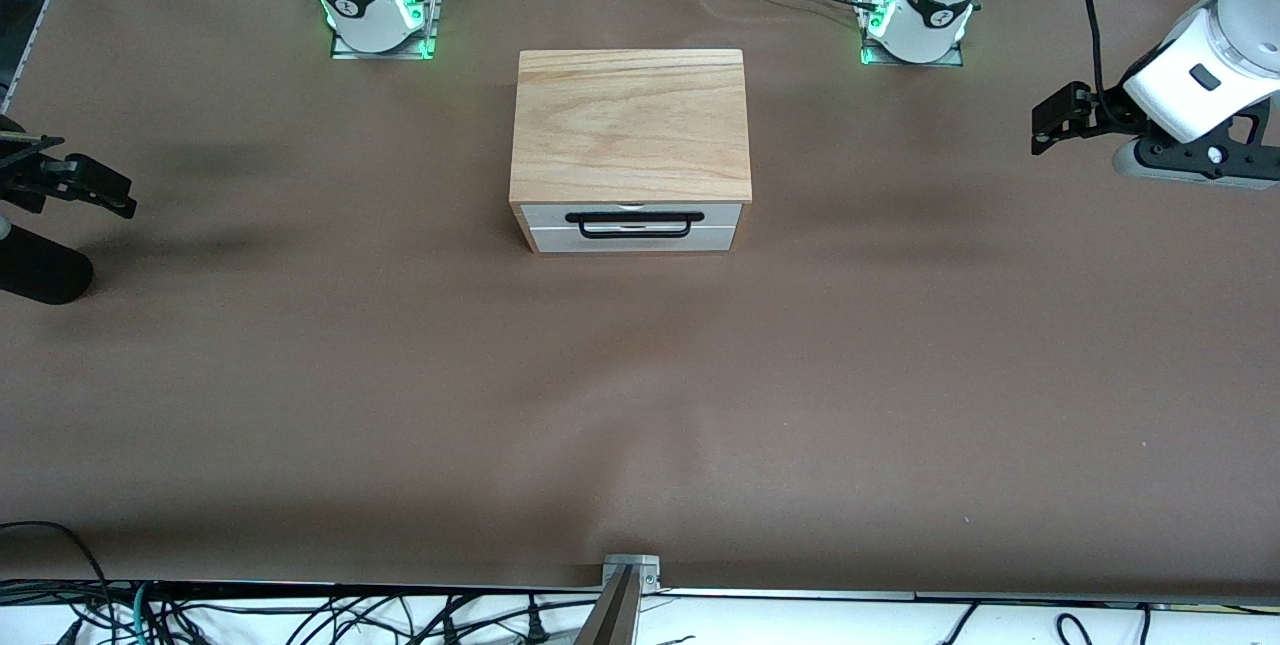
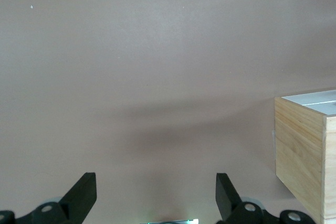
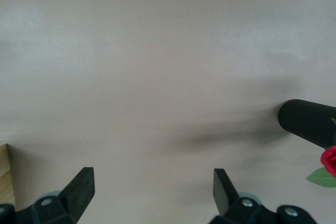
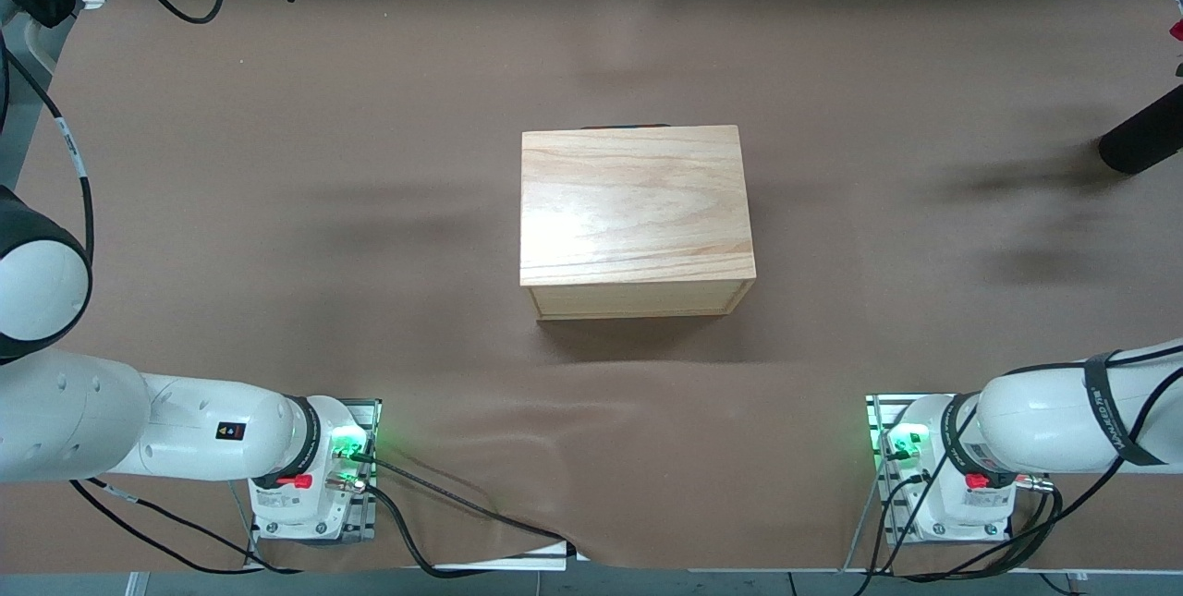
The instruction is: Pull top drawer with both arms simultaneously
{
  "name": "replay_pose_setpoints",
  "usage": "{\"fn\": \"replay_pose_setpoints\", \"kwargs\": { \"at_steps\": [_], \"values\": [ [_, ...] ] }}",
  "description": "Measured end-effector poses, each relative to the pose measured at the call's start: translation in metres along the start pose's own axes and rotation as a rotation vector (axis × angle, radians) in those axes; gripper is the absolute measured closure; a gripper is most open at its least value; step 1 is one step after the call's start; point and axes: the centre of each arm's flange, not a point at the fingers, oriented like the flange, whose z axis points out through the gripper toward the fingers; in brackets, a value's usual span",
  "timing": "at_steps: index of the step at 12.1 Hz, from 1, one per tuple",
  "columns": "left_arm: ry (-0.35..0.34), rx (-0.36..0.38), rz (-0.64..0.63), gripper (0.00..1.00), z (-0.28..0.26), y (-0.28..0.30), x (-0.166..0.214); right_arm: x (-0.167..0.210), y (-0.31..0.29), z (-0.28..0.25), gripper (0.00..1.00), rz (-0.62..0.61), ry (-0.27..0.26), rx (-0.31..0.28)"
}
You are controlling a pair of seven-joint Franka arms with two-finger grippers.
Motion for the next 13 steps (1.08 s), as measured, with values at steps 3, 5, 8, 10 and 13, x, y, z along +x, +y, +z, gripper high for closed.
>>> {"fn": "replay_pose_setpoints", "kwargs": {
  "at_steps": [3, 5, 8, 10, 13],
  "values": [
    [-0.003, 0.000, -0.001, 0.00, 0.0004, -0.0006, -0.0001, 0.0000, 0.0000, 0.0001, 0.00, 0.000, 0.000, 0.000],
    [-0.004, 0.000, -0.001, 0.00, 0.0008, -0.0006, 0.0000, 0.0001, 0.0000, 0.0000, 0.00, 0.000, 0.000, 0.000],
    [-0.007, 0.000, -0.001, 0.00, 0.0022, -0.0007, 0.0005, 0.0001, 0.0000, 0.0000, 0.00, 0.000, 0.000, 0.000],
    [-0.011, 0.000, -0.002, 0.00, 0.0035, -0.0011, 0.0010, 0.0001, 0.0000, 0.0000, 0.00, 0.000, 0.000, 0.000],
    [-0.018, -0.001, -0.003, 0.00, 0.0072, -0.0017, 0.0032, 0.0002, -0.0003, 0.0000, 0.00, 0.000, 0.001, 0.003]
  ]
}}
